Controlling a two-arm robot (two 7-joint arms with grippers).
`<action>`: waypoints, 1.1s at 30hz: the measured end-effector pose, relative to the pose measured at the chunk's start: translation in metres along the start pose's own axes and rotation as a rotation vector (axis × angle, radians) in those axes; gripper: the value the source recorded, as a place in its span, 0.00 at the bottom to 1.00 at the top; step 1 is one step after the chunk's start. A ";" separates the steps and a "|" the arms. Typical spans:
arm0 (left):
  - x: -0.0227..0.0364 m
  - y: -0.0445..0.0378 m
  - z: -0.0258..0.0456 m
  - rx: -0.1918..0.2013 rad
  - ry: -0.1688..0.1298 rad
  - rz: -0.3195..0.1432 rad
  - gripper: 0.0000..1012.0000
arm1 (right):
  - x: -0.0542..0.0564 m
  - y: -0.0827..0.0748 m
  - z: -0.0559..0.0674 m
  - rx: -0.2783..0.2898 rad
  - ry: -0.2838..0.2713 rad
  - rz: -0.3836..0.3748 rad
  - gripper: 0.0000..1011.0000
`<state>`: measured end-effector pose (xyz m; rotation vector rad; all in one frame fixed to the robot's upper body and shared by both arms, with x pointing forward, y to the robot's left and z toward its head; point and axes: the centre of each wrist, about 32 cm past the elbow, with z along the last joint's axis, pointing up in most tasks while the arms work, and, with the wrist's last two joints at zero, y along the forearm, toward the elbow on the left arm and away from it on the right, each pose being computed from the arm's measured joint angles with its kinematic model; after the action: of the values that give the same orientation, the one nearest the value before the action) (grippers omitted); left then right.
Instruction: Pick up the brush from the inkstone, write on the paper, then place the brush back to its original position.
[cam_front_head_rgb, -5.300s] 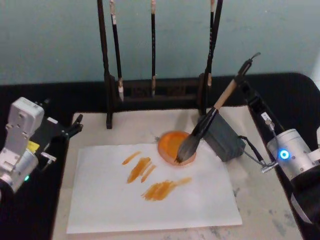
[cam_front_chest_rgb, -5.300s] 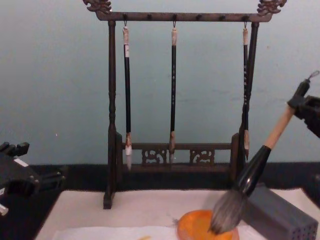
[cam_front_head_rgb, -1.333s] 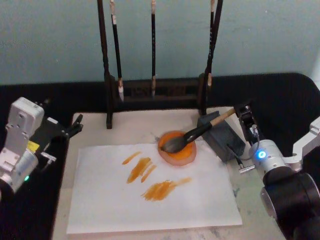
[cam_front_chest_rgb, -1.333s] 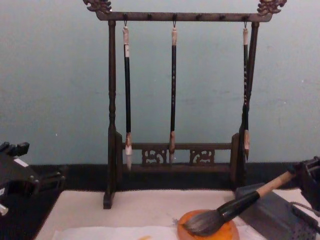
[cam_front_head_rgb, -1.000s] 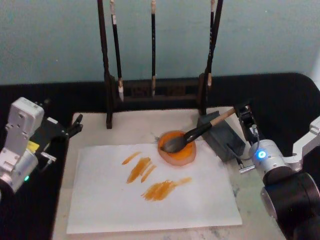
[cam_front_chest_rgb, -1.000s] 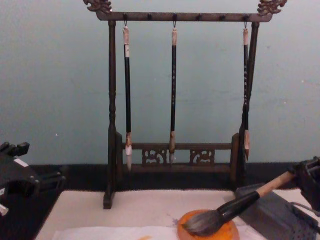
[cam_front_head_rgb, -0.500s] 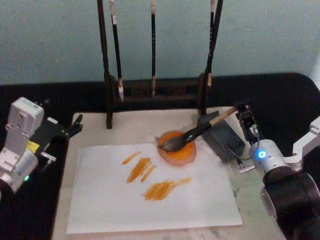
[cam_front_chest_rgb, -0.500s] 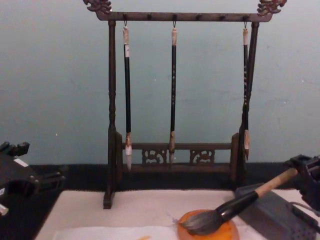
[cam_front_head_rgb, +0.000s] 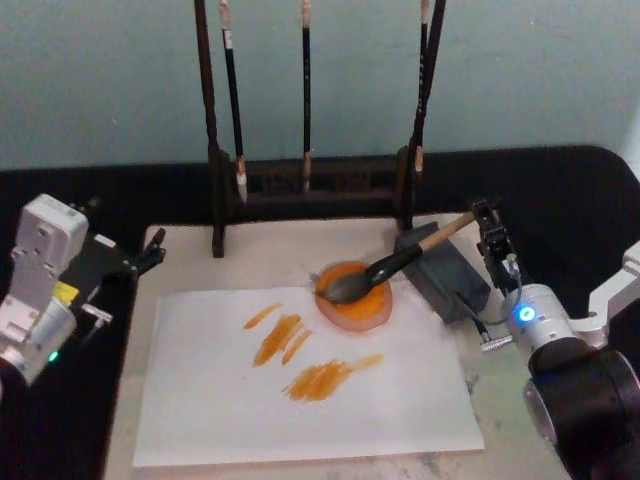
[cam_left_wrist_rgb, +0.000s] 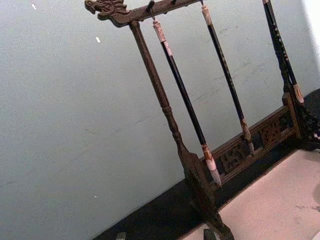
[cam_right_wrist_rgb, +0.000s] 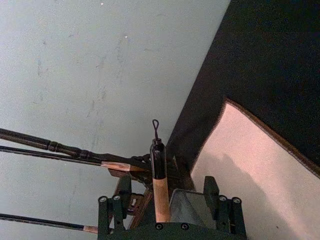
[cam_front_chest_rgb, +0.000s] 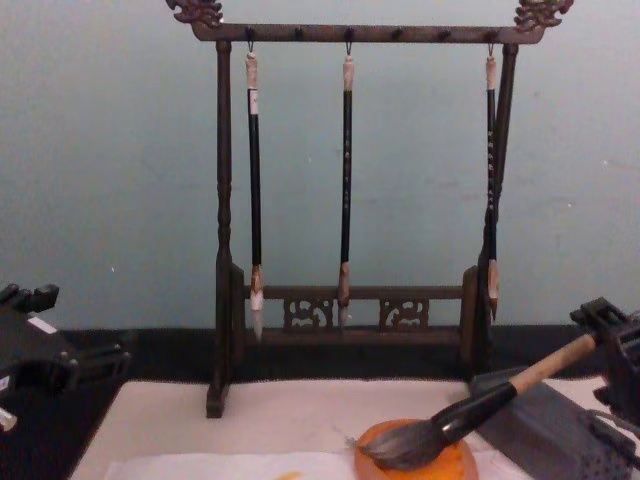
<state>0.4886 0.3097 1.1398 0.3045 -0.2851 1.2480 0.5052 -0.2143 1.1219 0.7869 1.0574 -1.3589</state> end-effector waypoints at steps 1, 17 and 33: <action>0.0000 0.0000 0.0000 0.000 0.000 0.000 0.99 | 0.000 -0.001 0.000 0.001 0.001 -0.002 0.91; 0.0000 0.0000 0.0000 0.000 0.000 0.000 0.99 | -0.007 -0.023 0.001 0.031 -0.016 -0.050 0.99; 0.0000 0.0000 0.0000 0.000 0.000 0.000 0.99 | -0.020 -0.046 0.014 0.079 -0.479 0.027 0.99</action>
<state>0.4886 0.3097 1.1398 0.3044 -0.2851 1.2480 0.4634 -0.2245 1.1513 0.4918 0.6180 -1.4775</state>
